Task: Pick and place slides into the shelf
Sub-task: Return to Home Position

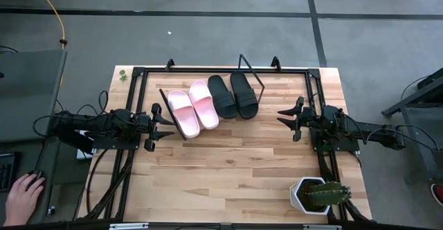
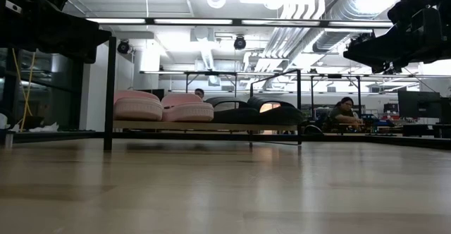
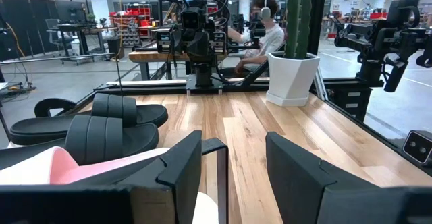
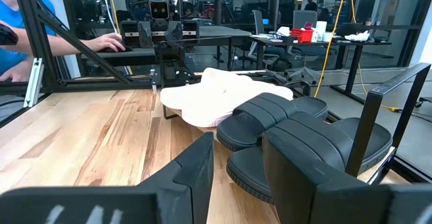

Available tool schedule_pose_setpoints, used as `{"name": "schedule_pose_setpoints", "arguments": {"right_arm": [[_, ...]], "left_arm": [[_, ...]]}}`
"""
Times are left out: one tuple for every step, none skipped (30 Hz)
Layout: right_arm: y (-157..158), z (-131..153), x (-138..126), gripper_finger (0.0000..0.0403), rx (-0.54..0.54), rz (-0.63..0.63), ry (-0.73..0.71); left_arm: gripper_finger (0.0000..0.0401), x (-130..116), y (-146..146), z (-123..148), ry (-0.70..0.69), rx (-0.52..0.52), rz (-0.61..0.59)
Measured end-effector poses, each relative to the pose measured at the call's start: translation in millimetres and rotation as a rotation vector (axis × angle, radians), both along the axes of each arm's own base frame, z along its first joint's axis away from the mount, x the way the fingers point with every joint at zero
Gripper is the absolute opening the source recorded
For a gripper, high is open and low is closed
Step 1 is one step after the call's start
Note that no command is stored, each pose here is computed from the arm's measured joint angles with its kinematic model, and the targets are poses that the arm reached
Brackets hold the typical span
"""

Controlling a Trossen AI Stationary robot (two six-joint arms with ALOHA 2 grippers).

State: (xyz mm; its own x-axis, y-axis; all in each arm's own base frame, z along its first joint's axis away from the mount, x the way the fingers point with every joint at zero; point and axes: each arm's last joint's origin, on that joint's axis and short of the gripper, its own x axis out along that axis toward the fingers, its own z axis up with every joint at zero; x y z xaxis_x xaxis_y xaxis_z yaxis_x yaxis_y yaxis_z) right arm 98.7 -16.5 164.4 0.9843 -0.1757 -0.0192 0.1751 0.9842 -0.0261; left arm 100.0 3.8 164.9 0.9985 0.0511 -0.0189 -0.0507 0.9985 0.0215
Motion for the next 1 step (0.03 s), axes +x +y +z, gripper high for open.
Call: {"name": "schedule_pose_setpoints", "arguments": {"right_arm": [[0.0,0.0,0.0,0.0117,0.000,0.000,0.000]], "left_arm": [[0.0150,0.0,0.0,0.0,0.000,0.000,0.000]]}}
